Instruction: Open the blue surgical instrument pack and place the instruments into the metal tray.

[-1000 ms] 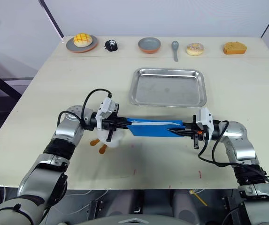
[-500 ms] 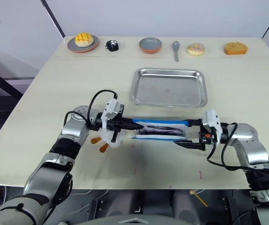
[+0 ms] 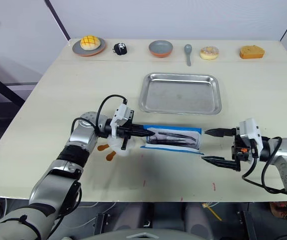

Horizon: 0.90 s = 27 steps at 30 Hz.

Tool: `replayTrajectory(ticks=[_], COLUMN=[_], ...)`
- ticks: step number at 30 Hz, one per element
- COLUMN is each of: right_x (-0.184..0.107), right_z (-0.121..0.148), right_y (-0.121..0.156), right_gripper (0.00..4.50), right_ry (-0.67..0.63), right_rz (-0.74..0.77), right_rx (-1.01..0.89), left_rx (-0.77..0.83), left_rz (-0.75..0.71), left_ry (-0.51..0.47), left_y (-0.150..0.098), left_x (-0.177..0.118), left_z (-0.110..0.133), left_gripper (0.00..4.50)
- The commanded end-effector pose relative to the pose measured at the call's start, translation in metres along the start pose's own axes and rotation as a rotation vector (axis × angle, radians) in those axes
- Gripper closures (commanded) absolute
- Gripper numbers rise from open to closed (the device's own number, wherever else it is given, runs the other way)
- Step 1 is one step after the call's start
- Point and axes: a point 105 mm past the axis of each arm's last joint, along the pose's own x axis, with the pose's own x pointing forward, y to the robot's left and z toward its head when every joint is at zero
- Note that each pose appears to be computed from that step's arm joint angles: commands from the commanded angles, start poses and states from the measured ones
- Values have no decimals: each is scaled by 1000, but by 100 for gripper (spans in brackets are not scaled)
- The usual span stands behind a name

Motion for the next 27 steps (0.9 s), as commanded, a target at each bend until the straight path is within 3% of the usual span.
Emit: replayTrajectory(ticks=[1, 6, 7, 13, 24, 27], right_x=[0, 14, 17, 40, 47, 49], right_z=[24, 26, 24, 5, -38, -51], right_y=[-3, -2, -1, 14, 40, 41], right_gripper=[185, 431, 441, 441, 441, 441], right_ry=[-82, -98, -92, -70, 58, 86], right_rz=[-11, 5, 9, 61, 125, 114], right_rx=[-12, 6, 9, 48, 96, 107], left_rx=[-14, -19, -19, -57, -228, -282], left_rz=[-30, -27, -25, 0, 75, 100], left_ry=[11, 10, 12, -2, -69, -47], left_y=[-6, -5, -5, -3, 5, 9], left_x=[4, 4, 3, 5, 6, 8], left_z=[-4, -2, -2, -2, -1, -8], left_gripper=[450, 450, 450, 450, 450, 450])
